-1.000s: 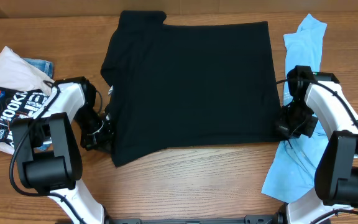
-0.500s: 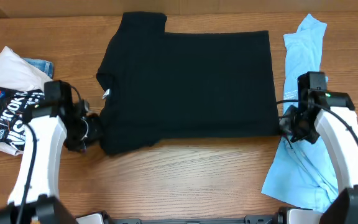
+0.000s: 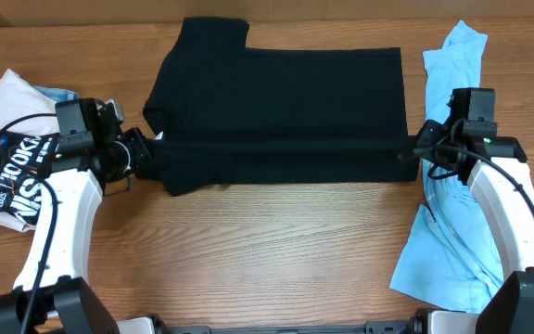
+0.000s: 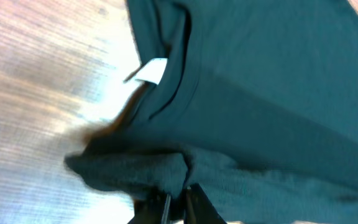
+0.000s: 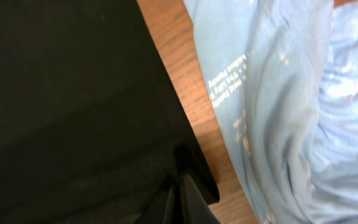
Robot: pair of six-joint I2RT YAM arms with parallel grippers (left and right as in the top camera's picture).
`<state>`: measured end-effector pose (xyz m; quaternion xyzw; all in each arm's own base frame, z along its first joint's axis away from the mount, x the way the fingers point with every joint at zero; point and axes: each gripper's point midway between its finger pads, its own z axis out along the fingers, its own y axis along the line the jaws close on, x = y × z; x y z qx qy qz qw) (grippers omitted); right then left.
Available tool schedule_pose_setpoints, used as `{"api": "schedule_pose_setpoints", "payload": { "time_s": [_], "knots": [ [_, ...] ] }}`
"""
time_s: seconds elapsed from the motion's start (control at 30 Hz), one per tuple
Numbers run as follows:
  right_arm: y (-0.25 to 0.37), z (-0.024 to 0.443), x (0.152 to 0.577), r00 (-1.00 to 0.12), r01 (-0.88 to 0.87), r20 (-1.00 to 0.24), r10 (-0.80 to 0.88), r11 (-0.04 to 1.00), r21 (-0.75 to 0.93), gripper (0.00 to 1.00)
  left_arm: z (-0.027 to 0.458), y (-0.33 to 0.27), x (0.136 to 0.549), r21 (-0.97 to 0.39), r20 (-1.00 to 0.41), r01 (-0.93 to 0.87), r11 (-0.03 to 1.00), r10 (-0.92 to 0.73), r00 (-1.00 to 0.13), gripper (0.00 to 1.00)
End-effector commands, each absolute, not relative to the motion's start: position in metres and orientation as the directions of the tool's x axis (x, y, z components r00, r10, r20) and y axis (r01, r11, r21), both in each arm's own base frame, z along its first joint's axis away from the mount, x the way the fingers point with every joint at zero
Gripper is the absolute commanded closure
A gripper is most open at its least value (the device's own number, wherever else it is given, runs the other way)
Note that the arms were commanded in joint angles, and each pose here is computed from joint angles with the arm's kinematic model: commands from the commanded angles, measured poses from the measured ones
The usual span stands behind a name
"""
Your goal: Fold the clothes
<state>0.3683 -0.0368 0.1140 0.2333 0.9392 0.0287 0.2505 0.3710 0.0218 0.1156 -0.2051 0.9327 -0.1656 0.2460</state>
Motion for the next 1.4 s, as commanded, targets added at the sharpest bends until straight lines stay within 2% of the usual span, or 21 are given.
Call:
{"api": "schedule_pose_setpoints", "payload": {
  "time_s": [0.0, 0.4, 0.5, 0.83, 1.03, 1.1, 1.13, 1.17, 1.2, 1.23, 1.3, 1.37],
  "knots": [
    [-0.041, 0.113, 0.376, -0.759, 0.417, -0.478, 0.442, 0.894, 0.165, 0.96, 0.11, 0.011, 0.387, -0.416, -0.416, -0.263, 0.87, -0.439, -0.796, 0.88],
    [-0.04, 0.083, 0.391, -0.783, 0.4, -0.454, 0.425, 0.903, 0.155, 0.96, 0.087, 0.007, 0.427, -0.417, -0.487, -0.208, 0.885, -0.411, -0.771, 0.84],
    [-0.04, 0.077, 0.396, -0.784, 0.398, -0.454, 0.424, 0.904, 0.157, 0.96, 0.08, 0.007, 0.432, -0.417, -0.489, -0.207, 0.885, -0.411, -0.77, 0.8],
    [-0.042, 0.06, 0.411, -0.777, 0.396, -0.466, 0.423, 0.904, 0.162, 0.96, 0.045, 0.008, 0.441, -0.416, -0.461, -0.219, 0.883, -0.412, -0.786, 0.79],
    [-0.042, 0.061, 0.418, -0.764, 0.391, -0.488, 0.422, 0.905, 0.17, 0.96, 0.041, 0.009, 0.445, -0.416, -0.469, -0.216, 0.883, -0.412, -0.781, 0.79],
    [-0.043, 0.062, 0.419, -0.76, 0.39, -0.494, 0.422, 0.905, 0.172, 0.96, 0.043, 0.009, 0.449, -0.418, -0.483, -0.209, 0.884, -0.411, -0.773, 0.67],
    [-0.043, 0.063, 0.42, -0.759, 0.389, -0.497, 0.422, 0.905, 0.173, 0.87, 0.045, 0.009, 0.451, -0.419, -0.492, -0.204, 0.885, -0.41, -0.768, 0.57],
    [-0.043, 0.063, 0.42, -0.759, 0.389, -0.497, 0.421, 0.905, 0.173, 0.69, 0.047, 0.009, 0.453, -0.421, -0.503, -0.197, 0.885, -0.409, -0.761, 0.42],
    [-0.043, 0.063, 0.42, -0.759, 0.389, -0.497, 0.421, 0.905, 0.173, 0.56, 0.052, 0.005, 0.457, -0.443, -0.512, -0.171, 0.88, -0.405, -0.758, 0.12],
    [-0.043, 0.063, 0.42, -0.759, 0.389, -0.496, 0.421, 0.905, 0.173, 0.51, 0.054, 0.002, 0.458, -0.458, -0.511, -0.155, 0.875, -0.403, -0.759, 0.04],
    [-0.043, 0.062, 0.419, -0.761, 0.39, -0.493, 0.421, 0.905, 0.172, 0.48, 0.06, -0.007, 0.458, -0.5, -0.501, -0.118, 0.858, -0.398, -0.768, 0.0],
    [-0.042, 0.061, 0.416, -0.767, 0.392, -0.483, 0.422, 0.905, 0.168, 0.47, 0.055, -0.009, 0.451, -0.502, -0.469, -0.135, 0.854, -0.401, -0.787, 0.0]
  ]
}}
